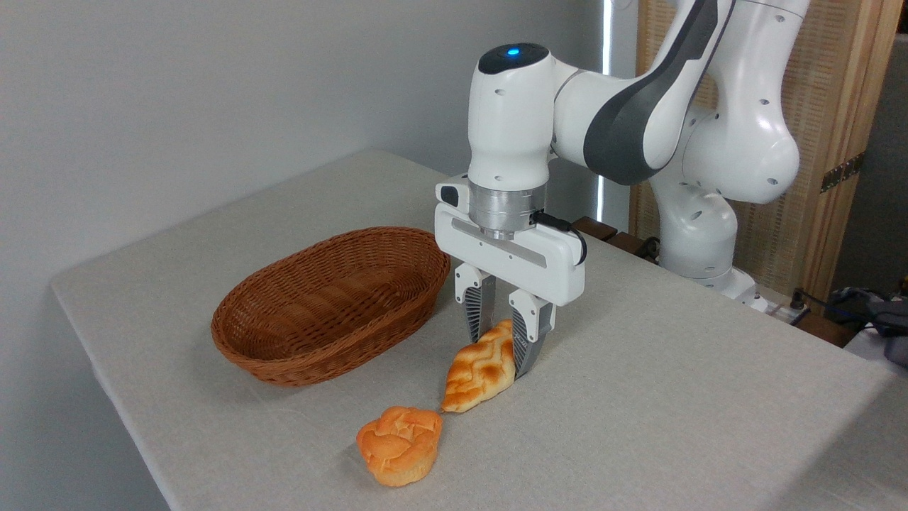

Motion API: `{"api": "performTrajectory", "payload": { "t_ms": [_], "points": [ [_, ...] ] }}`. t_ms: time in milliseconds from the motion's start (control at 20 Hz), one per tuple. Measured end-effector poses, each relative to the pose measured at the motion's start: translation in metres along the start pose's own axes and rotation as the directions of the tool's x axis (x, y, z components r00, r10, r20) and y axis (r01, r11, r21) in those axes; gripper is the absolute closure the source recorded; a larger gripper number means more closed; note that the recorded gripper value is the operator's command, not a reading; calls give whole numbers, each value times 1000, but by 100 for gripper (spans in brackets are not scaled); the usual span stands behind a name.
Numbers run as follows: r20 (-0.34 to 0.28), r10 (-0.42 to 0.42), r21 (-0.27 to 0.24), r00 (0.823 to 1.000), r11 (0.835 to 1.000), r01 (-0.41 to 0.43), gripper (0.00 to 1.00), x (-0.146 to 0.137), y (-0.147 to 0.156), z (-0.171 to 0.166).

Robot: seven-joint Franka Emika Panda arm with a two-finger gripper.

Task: Put bread into the basket
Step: 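Lower the gripper around the braided loaf and close on it, then lift the braided loaf and carry it over the basket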

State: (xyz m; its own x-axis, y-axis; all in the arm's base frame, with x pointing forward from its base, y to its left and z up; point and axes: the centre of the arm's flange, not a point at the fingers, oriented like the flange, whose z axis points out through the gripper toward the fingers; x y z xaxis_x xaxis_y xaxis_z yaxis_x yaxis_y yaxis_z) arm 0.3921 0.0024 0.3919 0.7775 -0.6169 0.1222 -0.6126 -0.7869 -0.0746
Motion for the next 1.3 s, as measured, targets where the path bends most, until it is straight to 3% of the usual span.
{"api": "performTrajectory", "payload": {
  "t_ms": [300,550,750,1000,1150,1300],
  "points": [
    [-7,-3,5,1000,1000,3,45,2,-3,-5],
    [5,-12,-7,1000,1000,12,45,16,-17,-41],
    [13,-47,-93,999,994,48,45,30,-24,-91],
    [-103,-106,-175,989,981,87,44,52,-24,-130],
    [-110,-89,-214,990,975,64,45,82,-2,-126],
    [-52,-58,-230,997,972,45,45,137,37,-103]
  ]
}}
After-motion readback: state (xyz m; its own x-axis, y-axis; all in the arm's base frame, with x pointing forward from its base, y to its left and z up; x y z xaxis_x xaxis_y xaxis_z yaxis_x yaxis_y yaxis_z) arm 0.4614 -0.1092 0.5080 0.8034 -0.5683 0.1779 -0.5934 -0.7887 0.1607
